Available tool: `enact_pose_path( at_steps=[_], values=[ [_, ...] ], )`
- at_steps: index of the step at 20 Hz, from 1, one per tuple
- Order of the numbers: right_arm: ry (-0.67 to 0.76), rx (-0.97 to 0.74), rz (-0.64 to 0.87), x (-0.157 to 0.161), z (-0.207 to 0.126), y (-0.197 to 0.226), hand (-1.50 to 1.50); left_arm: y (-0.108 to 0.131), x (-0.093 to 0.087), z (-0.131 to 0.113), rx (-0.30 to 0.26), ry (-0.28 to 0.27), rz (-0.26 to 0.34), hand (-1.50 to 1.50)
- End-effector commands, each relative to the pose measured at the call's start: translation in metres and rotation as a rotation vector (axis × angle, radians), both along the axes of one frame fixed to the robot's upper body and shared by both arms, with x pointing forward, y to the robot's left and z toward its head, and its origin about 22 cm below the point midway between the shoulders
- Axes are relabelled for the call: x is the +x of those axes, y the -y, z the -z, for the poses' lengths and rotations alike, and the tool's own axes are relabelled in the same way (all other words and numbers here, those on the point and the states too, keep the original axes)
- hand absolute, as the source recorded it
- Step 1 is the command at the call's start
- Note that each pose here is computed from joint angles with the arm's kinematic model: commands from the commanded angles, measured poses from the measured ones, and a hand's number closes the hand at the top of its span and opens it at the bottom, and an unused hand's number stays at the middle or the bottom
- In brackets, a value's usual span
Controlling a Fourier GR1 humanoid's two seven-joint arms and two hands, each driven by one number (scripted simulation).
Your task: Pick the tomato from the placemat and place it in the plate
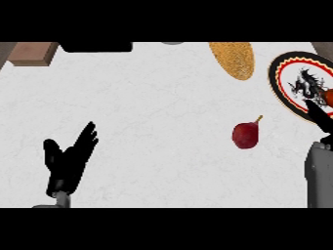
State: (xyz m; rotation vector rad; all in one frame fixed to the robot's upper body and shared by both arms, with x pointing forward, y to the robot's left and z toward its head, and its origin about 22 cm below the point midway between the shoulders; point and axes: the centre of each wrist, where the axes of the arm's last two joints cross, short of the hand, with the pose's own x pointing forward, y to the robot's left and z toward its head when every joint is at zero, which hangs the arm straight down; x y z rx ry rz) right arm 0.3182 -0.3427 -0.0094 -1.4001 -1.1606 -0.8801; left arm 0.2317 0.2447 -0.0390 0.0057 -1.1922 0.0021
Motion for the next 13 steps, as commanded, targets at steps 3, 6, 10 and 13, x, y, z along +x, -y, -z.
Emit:
enact_pose_path(
  at_steps=[3,6,10,13],
  values=[
    [-0.065,0.009,-0.067,-0.032,0.041,-0.029,-1.50,-0.003,0.015,-0.004,-0.005,0.000,0.007,0.00],
    [-0.085,0.018,-0.066,-0.025,0.036,-0.056,-1.50,0.006,-0.015,0.000,-0.003,-0.012,0.010,0.00],
    [-0.085,0.036,-0.073,-0.042,0.031,-0.059,-1.50,0.009,-0.003,-0.001,-0.002,-0.022,0.011,0.00],
    [-0.103,0.036,-0.048,-0.054,0.046,-0.065,-1.50,-0.007,-0.016,-0.005,0.010,-0.017,0.006,0.00]
  ],
)
